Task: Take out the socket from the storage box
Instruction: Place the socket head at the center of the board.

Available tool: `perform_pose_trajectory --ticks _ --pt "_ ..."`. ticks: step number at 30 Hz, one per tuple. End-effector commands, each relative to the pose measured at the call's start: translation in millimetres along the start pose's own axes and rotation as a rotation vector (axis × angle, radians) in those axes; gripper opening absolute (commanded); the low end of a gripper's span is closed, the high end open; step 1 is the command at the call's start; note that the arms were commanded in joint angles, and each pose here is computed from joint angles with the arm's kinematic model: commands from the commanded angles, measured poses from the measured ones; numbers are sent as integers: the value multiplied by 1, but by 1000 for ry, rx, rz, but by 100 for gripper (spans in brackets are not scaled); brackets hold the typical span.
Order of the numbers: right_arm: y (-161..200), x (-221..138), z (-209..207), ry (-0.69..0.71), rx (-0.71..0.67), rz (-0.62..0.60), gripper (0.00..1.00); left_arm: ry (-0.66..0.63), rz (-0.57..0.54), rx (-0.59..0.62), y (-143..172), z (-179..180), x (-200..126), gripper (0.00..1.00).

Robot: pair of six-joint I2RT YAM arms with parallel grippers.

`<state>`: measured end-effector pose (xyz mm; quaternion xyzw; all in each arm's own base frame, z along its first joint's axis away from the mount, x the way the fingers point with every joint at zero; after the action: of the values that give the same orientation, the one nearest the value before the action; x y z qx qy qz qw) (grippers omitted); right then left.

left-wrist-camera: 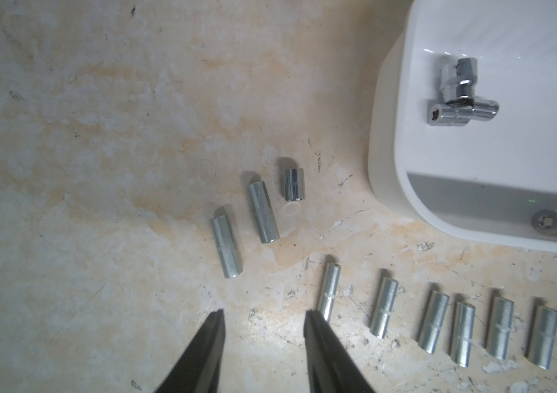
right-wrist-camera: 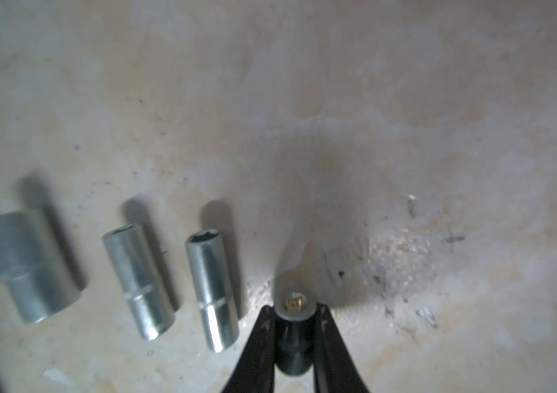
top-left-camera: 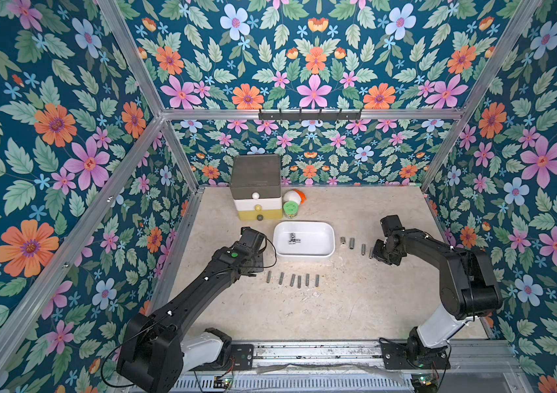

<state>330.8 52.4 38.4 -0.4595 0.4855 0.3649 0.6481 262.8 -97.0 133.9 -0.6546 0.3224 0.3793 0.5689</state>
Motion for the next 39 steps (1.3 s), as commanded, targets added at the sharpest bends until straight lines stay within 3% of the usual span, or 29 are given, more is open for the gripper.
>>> perform_pose_trajectory --ticks 1,12,22,32,39 --pt "3 3 -4 23 -6 8 20 -4 -9 -7 -2 0 0 45" --pt "2 -5 -4 20 -6 -3 39 31 -8 -5 -3 -5 -2 46" --pt "-11 -51 3 -44 -1 -110 46 148 -22 7 -39 -60 -13 47" --pt "-5 -73 6 -114 -14 -158 47 211 27 255 -77 -170 37 47" --pt "1 -72 7 -133 -24 -151 47 259 126 441 -78 -209 90 48"
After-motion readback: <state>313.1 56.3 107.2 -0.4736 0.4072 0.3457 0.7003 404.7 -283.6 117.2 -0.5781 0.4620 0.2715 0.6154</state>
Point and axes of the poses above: each gripper's point midway between its finger pads, its own x axis out along the fingers, its own z axis along the line the jaws close on, y = z × x, the point moved 2 cm from there along -x, back along the fingers, and after that the axes turned 6 degrees about -x, right-handed, at the moved point
